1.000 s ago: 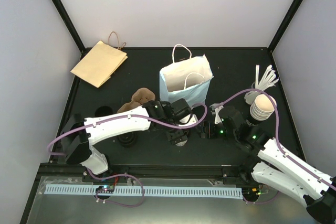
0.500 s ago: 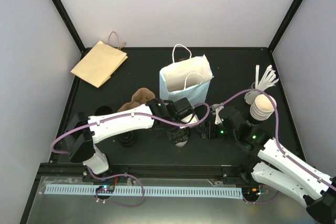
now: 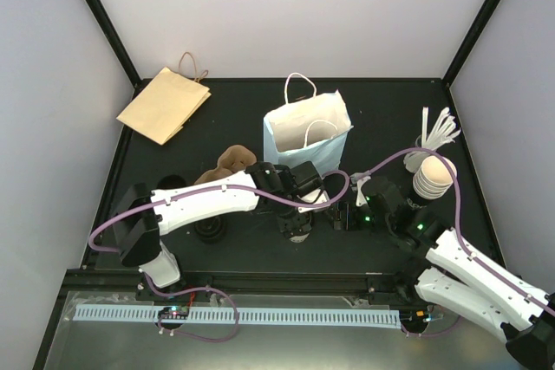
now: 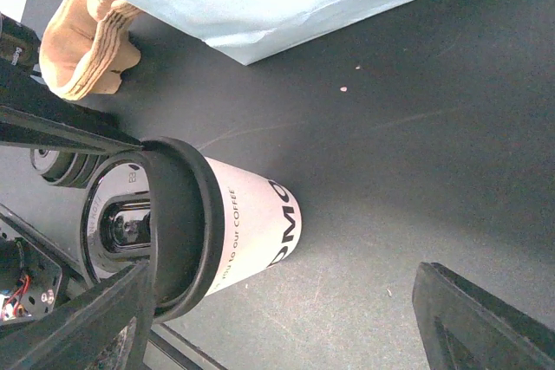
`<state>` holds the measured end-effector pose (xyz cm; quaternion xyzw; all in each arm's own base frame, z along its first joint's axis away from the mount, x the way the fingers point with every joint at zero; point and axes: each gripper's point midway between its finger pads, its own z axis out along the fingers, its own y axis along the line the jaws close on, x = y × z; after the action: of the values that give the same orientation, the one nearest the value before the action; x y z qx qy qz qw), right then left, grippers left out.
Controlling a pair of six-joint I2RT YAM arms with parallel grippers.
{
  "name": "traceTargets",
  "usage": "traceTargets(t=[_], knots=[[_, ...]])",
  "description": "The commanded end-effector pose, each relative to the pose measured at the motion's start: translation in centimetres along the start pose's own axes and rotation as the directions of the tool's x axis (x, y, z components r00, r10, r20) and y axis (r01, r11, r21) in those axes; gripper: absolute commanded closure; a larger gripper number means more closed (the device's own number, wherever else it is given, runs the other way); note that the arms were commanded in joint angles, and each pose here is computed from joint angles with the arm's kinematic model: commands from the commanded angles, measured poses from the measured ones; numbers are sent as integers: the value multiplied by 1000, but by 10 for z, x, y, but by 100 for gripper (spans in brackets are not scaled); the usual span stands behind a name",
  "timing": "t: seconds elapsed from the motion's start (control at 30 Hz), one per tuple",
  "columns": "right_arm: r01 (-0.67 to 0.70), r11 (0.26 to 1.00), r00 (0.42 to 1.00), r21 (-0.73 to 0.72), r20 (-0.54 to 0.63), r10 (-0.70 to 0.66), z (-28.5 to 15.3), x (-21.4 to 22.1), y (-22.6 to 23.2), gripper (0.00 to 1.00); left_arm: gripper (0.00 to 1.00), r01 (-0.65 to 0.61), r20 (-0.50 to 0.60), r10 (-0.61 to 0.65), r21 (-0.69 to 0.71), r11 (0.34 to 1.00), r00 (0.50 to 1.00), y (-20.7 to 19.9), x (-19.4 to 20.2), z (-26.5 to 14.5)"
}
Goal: Pack the takeout coffee
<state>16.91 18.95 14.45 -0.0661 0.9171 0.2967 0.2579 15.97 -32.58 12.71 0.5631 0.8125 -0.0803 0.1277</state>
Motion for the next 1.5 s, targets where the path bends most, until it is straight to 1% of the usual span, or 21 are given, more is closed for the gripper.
traceTargets(t=[0.0, 0.27, 0.43, 0.67, 0.87, 1.03, 1.2, 1.47], knots=[[3, 1000, 1000, -24, 30, -3, -3, -6, 5, 16, 20, -5, -14, 6, 22, 1000, 1000, -3, -3, 2], [-2, 999, 1000, -37, 13, 2, 2, -2, 5, 16, 27, 19, -24, -19, 2, 1000, 1000, 0, 1, -1], [-7, 999, 1000, -50, 9, 7, 4, 0, 6, 16, 28, 72, -51, -72, -14, 997, 996, 2, 10, 0], [-5, 998, 1000, -57, -5, 5, 7, 3, 7, 16, 30, 131, -62, -130, 17, 991, 990, -5, 20, 6], [-14, 997, 999, -79, -47, 10, 14, 11, 8, 16, 32, 170, -81, -168, 20, 985, 982, -7, 31, 14], [-40, 990, 996, -134, -82, 29, 22, 20, 14, 16, 33, 207, -93, -204, 31, 978, 975, -10, 36, 19], [-80, 974, 990, -210, -134, 52, 32, 32, 22, 18, 34, 217, -99, -211, 55, 975, 972, -15, 39, 24], [-122, 949, 989, -292, -111, 93, 35, 25, 32, 21, 35, 213, -130, -206, 39, 976, 970, -14, 46, 29]])
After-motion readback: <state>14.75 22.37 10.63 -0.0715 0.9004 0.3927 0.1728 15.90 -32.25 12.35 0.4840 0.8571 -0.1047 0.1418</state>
